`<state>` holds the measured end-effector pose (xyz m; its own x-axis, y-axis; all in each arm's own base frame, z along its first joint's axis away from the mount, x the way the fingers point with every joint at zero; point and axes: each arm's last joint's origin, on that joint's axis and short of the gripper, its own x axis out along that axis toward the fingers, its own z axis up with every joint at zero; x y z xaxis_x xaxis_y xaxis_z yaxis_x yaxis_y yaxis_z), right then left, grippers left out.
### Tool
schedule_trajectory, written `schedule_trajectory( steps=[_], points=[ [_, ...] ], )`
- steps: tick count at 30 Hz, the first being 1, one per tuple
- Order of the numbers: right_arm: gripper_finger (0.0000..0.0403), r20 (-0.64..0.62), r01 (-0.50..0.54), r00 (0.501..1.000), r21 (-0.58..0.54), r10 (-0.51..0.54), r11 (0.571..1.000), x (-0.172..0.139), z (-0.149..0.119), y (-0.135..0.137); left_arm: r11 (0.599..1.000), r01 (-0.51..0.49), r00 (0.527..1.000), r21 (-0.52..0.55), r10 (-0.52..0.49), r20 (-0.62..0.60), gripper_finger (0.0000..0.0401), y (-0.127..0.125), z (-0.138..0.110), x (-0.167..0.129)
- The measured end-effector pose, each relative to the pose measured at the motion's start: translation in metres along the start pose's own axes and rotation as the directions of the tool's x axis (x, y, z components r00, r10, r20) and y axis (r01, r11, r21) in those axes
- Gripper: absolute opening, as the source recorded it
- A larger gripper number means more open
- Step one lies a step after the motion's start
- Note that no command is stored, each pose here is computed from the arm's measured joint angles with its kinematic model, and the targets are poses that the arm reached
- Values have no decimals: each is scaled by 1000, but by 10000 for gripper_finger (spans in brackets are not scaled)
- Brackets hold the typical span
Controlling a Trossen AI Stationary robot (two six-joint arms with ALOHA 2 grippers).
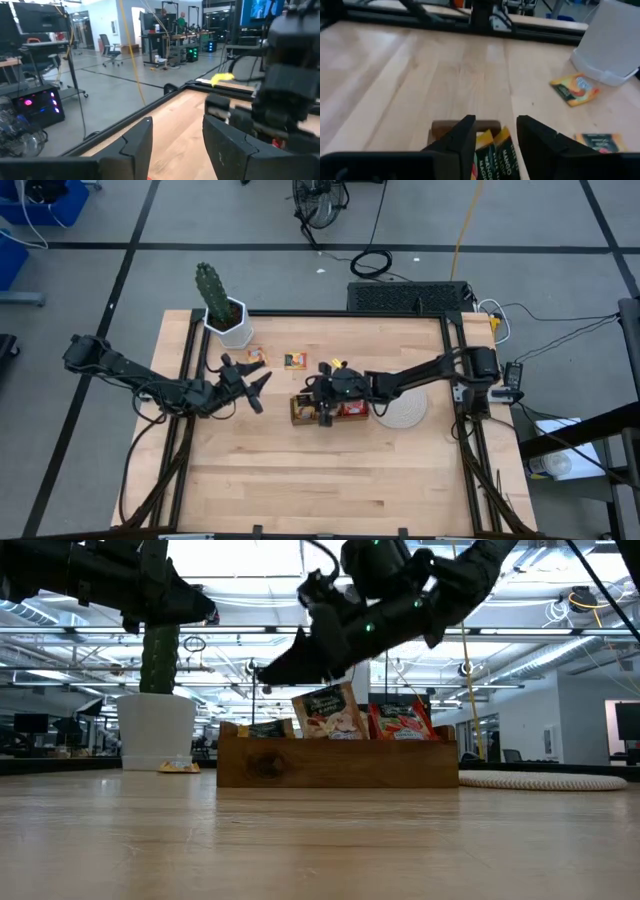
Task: Pick & Place Tea
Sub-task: Put the yellow tea bag into the left section of the wooden organizer
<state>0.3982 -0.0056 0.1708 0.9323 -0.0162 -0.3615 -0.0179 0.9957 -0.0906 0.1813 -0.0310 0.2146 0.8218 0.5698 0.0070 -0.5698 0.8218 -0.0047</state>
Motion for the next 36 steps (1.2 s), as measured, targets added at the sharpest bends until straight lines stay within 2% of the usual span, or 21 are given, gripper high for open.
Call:
schedule_trajectory(
  steps=[4,6,8,12,14,16,20,25,27,30,36],
  points=[
    [149,-20,-6,1000,-52,5,999,-19,18,-2,997,78,997,6,-78,-15,176,-2,-2,0],
    [158,-42,-12,999,-105,7,994,-35,30,-3,987,156,987,46,-154,-42,173,-4,-5,0],
    [164,-50,-12,999,-124,6,992,-55,43,-4,977,189,980,95,-182,-78,169,-4,-9,1],
    [169,9,10,1000,-121,-9,993,-94,48,-9,997,62,978,55,-49,-203,178,10,-24,9],
    [169,56,32,998,-117,-25,993,-108,38,-11,1000,-7,961,29,15,-276,191,20,-30,15],
    [167,117,61,992,-110,-48,992,-120,26,-13,999,-46,929,-13,38,-368,209,28,-27,23],
    [168,234,173,960,-67,-154,983,-139,-2,-20,984,-155,827,-91,79,-557,248,48,-11,44],
    [165,318,232,924,-26,-212,972,-152,-27,-26,947,-317,623,-57,162,-765,272,75,1,72],
    [165,319,243,921,-22,-224,970,-154,-32,-28,926,-377,540,-6,214,-814,269,86,-4,84],
    [165,307,249,923,-22,-230,968,-155,-37,-30,910,-412,485,38,254,-837,257,95,-15,107],
    [162,302,252,925,-31,-231,967,-155,-40,-30,913,-381,355,148,292,-888,228,104,-57,131]
  ],
)
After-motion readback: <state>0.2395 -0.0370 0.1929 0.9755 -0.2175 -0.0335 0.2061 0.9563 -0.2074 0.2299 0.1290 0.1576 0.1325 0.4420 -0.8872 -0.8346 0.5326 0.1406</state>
